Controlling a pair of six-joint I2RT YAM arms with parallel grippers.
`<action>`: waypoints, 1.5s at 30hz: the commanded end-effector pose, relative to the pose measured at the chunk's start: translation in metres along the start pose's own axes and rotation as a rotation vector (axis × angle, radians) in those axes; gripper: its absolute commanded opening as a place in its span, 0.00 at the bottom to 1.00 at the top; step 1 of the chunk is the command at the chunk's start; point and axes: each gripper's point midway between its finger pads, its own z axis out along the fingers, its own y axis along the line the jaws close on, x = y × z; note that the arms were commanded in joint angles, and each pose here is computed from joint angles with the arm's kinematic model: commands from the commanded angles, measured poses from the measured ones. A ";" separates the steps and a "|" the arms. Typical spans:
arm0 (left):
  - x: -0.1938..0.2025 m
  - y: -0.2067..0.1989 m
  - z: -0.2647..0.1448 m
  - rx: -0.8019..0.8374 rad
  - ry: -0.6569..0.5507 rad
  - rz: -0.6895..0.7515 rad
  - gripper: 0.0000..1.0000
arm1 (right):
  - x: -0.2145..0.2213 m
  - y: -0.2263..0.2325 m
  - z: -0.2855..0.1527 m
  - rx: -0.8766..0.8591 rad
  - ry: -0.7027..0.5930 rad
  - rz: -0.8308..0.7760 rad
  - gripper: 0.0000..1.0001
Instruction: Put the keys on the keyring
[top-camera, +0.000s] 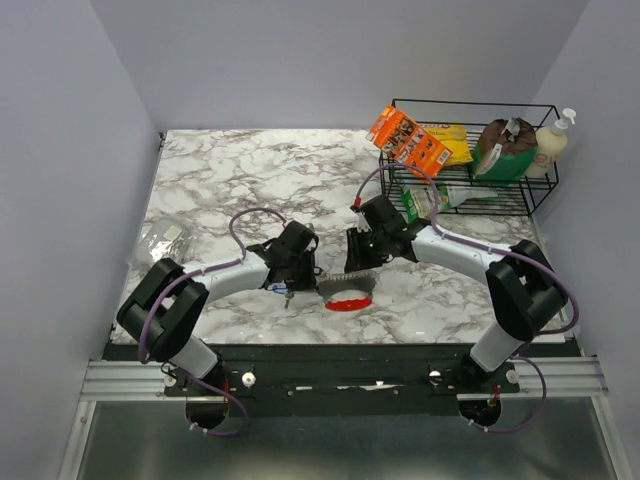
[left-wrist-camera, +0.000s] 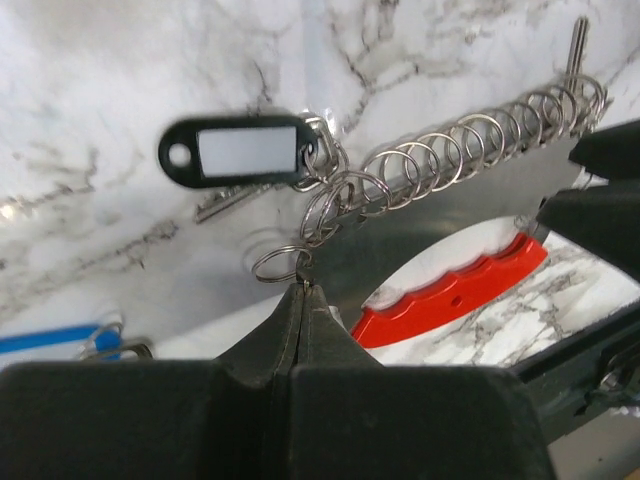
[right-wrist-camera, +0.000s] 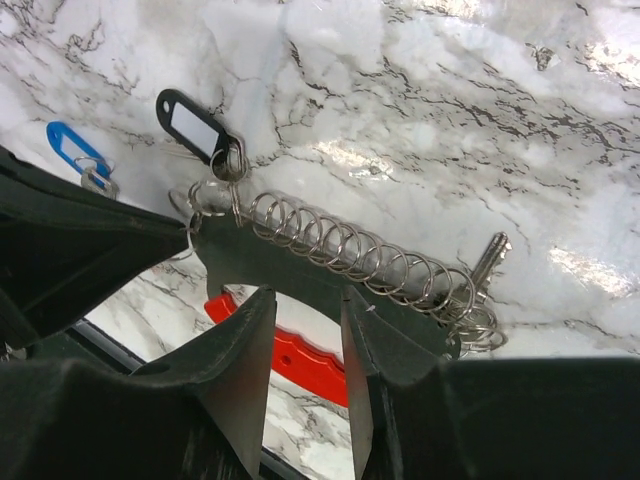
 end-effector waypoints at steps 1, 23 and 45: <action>0.016 -0.001 -0.011 0.000 0.004 -0.008 0.00 | 0.002 -0.007 -0.011 0.031 -0.022 0.012 0.41; -0.027 -0.010 -0.067 -0.037 -0.148 0.130 0.84 | 0.014 -0.052 -0.048 0.038 -0.089 0.135 0.57; -0.031 -0.020 -0.051 -0.006 -0.110 0.149 0.83 | 0.013 -0.060 -0.037 -0.035 -0.081 0.180 0.58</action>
